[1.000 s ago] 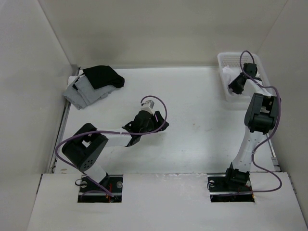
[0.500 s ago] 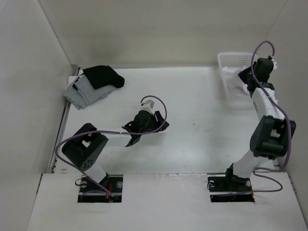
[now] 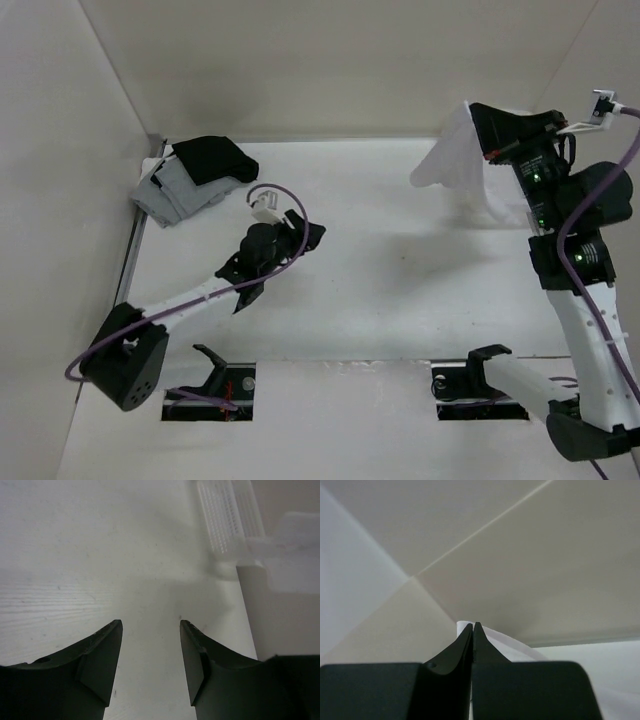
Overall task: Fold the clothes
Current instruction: Move the tank top to the center of the board, then flatten the tank top out
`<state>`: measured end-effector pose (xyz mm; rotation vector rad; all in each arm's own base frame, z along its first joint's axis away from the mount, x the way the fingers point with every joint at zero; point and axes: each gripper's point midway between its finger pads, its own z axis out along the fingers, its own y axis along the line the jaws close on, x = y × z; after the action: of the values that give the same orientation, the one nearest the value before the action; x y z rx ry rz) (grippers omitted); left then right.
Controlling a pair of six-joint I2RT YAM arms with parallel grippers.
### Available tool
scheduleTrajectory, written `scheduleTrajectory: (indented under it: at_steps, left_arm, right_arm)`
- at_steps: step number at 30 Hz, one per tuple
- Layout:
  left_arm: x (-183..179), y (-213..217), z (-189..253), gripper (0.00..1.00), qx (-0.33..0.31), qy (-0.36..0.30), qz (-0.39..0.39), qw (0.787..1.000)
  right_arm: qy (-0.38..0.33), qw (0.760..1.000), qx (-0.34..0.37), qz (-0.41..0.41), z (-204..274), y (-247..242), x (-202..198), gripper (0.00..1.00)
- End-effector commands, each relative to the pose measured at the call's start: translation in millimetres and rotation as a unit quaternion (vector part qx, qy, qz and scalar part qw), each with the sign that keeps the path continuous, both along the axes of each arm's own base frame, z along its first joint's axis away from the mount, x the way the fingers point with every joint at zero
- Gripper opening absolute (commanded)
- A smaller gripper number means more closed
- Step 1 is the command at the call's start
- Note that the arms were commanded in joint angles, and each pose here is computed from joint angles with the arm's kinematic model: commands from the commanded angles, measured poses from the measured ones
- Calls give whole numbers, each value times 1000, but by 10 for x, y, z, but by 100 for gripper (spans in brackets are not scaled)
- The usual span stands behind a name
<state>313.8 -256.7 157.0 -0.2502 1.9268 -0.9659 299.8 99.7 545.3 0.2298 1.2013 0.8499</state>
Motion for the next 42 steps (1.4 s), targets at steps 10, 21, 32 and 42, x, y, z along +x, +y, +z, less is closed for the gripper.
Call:
scheduleTrajectory:
  at_steps: [10, 21, 32, 42]
  left_arm:
    - [31, 1308, 629, 48, -24, -59, 201, 978]
    - [-23, 1654, 400, 48, -6, -35, 251, 967]
    - [6, 1470, -38, 48, 50, 19, 210, 976]
    - [-617, 268, -582, 31, 156, 52, -24, 986]
  right_arm:
    - [-167, 941, 12, 293, 1162, 1075, -1732, 0]
    - [62, 959, -21, 275, -857, 1770, 762, 3]
    - [227, 961, -7, 158, -2182, 1281, 2301, 42]
    - [416, 891, -107, 146, -4205, 1314, 693, 7]
